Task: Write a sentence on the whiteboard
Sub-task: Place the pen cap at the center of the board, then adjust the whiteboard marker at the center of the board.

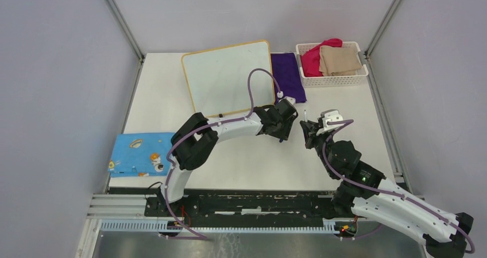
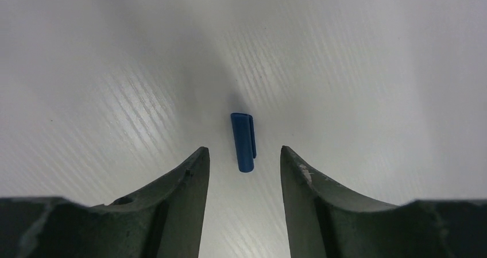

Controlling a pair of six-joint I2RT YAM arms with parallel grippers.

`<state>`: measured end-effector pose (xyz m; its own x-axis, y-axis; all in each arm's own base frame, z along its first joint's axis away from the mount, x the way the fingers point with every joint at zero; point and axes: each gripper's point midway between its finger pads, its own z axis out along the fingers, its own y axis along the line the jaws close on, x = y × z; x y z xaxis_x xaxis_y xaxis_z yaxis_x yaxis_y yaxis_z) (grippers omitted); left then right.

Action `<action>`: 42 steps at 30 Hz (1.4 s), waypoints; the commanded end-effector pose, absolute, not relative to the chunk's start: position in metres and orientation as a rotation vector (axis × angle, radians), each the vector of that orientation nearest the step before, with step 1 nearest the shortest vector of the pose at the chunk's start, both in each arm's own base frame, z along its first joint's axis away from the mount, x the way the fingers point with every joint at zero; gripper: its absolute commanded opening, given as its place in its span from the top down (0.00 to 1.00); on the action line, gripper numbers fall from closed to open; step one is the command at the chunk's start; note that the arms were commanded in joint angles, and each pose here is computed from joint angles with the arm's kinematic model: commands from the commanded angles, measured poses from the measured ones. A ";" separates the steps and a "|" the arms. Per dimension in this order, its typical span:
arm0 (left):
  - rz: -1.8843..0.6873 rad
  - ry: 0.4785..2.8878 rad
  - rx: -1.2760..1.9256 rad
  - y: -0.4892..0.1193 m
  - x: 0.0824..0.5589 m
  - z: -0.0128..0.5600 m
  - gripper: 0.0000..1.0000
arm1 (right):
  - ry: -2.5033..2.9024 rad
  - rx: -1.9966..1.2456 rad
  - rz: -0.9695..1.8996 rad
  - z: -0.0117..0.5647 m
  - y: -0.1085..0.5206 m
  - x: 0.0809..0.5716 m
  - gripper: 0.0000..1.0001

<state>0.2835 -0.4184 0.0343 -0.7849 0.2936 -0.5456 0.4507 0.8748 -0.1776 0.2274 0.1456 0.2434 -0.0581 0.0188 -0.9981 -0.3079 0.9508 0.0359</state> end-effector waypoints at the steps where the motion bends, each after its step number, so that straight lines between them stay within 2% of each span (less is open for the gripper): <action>1: -0.538 2.388 0.459 -0.430 0.293 0.102 0.43 | 1.570 -0.169 0.301 0.272 0.143 0.228 1.00; 7: -0.560 2.306 0.400 -0.414 0.292 0.142 0.28 | 1.561 -0.175 0.310 0.280 0.144 0.227 1.00; 12: -0.504 2.203 0.324 -0.368 0.285 0.177 0.19 | 1.568 -0.222 0.320 0.280 0.151 0.227 1.00; 22: -0.426 1.891 0.116 -0.241 0.257 0.298 0.14 | 1.530 -0.347 0.452 0.279 0.193 0.225 1.00; 27: -0.408 1.762 -0.033 -0.181 0.241 0.338 0.13 | 1.495 -0.444 0.585 0.283 0.226 0.218 1.00; 28: -0.401 1.735 -0.068 -0.171 0.240 0.342 0.12 | 1.497 -0.461 0.608 0.282 0.232 0.217 1.00; 29: -0.397 1.706 -0.099 -0.160 0.237 0.346 0.03 | 1.501 -0.474 0.621 0.282 0.237 0.217 1.00; 30: -0.398 1.685 -0.113 -0.152 0.235 0.347 0.01 | 1.505 -0.494 0.637 0.282 0.243 0.216 1.00; 37: -0.420 1.631 -0.126 -0.132 0.223 0.345 0.00 | 1.502 -0.558 0.690 0.295 0.267 0.217 1.00; 42: -0.511 1.613 -0.044 -0.152 0.220 0.352 0.00 | 1.510 -0.561 0.697 0.299 0.277 0.222 1.00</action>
<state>0.2197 -0.1408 0.3369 -0.1584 -0.3242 -0.9326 0.1987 0.9148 -0.3517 0.2208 0.2651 0.2602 -0.1087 -0.0243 -0.9938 -0.6940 0.7176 0.0584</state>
